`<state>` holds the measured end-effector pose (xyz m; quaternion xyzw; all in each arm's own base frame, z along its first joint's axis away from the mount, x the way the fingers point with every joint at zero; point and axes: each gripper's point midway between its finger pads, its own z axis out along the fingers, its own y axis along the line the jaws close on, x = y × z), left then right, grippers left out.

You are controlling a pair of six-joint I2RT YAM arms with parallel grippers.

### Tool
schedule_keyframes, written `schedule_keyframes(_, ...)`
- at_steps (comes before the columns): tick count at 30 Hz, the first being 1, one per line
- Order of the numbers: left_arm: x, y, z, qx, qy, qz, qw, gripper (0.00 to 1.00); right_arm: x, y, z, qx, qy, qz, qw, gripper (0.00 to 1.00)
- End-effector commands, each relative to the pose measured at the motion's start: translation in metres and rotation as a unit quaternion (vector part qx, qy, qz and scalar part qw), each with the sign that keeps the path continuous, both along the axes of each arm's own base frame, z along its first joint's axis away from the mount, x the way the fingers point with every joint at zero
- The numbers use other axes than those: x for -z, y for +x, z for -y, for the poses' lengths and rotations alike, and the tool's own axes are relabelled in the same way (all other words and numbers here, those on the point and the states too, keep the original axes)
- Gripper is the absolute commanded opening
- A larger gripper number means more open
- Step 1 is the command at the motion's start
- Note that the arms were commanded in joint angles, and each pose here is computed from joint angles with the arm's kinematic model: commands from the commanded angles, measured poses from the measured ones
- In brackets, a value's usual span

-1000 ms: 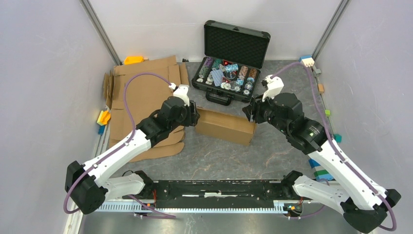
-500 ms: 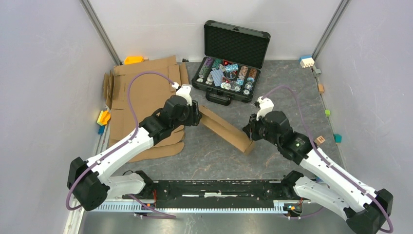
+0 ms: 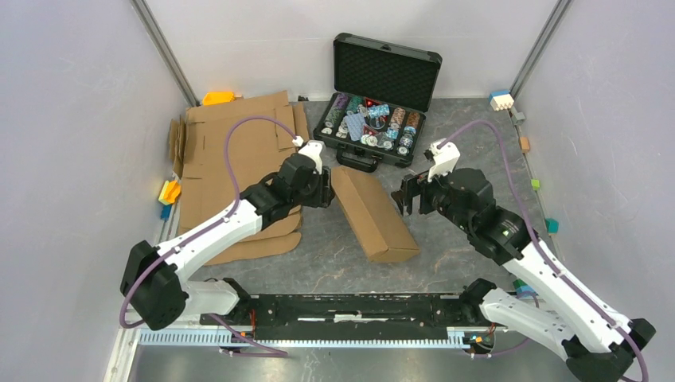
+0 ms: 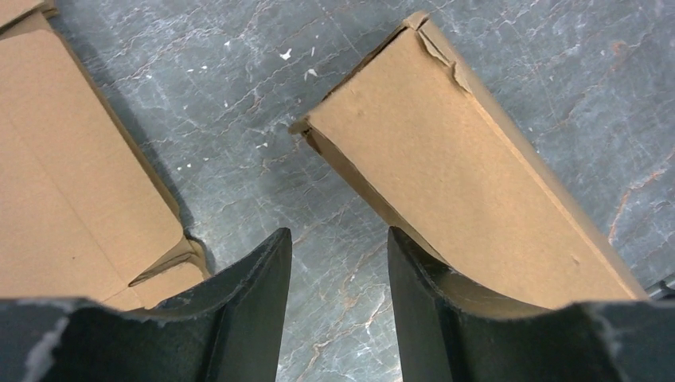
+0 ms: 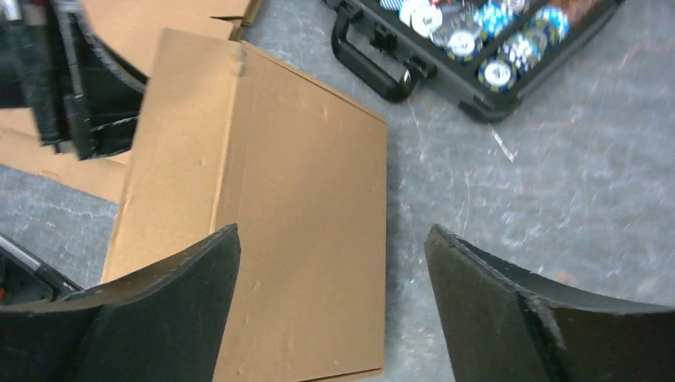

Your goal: Fold the paper box

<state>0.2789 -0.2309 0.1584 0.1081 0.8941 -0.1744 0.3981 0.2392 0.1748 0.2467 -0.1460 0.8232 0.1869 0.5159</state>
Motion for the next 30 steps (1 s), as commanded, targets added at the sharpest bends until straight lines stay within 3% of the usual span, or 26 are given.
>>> schedule_keyframes(1, -0.026, 0.01, 0.021, 0.019, -0.038, 0.025, 0.999, 0.54, -0.014, -0.019, -0.009, -0.08, -0.012, 0.025, 0.996, 0.98)
schedule_keyframes(4, -0.026, 0.012, 0.027, 0.024, -0.049, 0.023, 0.998, 0.54, 0.021, -0.017, 0.011, -0.036, -0.049, -0.003, 0.998, 0.98)
schedule_keyframes(6, -0.026, 0.012, 0.033, 0.029, -0.061, 0.021, 0.998, 0.54, 0.049, -0.016, 0.023, -0.001, -0.067, -0.025, 0.997, 0.9)
schedule_keyframes(9, -0.024, 0.012, 0.041, 0.035, -0.074, 0.017, 0.997, 0.53, 0.091, -0.012, 0.033, 0.04, -0.063, -0.059, 0.995, 0.64)
schedule_keyframes(12, -0.024, 0.013, 0.05, 0.042, -0.078, 0.013, 0.996, 0.53, 0.133, -0.007, 0.045, 0.075, -0.073, -0.102, 0.989, 0.31)
schedule_keyframes(15, -0.024, 0.013, 0.058, 0.051, -0.079, 0.011, 0.995, 0.53, 0.163, -0.007, 0.038, 0.053, -0.055, -0.133, 0.988, 0.05)
schedule_keyframes(17, -0.024, 0.012, 0.063, 0.056, -0.083, 0.009, 0.995, 0.53, 0.184, -0.011, 0.032, 0.03, -0.046, -0.162, 0.985, 0.0)
schedule_keyframes(21, -0.022, 0.009, 0.075, 0.07, -0.107, 0.002, 0.992, 0.52, 0.202, -0.021, 0.006, -0.043, -0.008, -0.193, 0.98, 0.0)
schedule_keyframes(25, -0.022, 0.006, 0.081, 0.074, -0.118, -0.002, 0.99, 0.52, 0.208, -0.023, 0.0, -0.059, -0.003, -0.2, 0.978, 0.0)
schedule_keyframes(30, -0.033, -0.008, 0.105, 0.102, -0.183, -0.009, 0.978, 0.52, 0.211, -0.02, -0.003, -0.062, 0.002, -0.202, 0.977, 0.01)
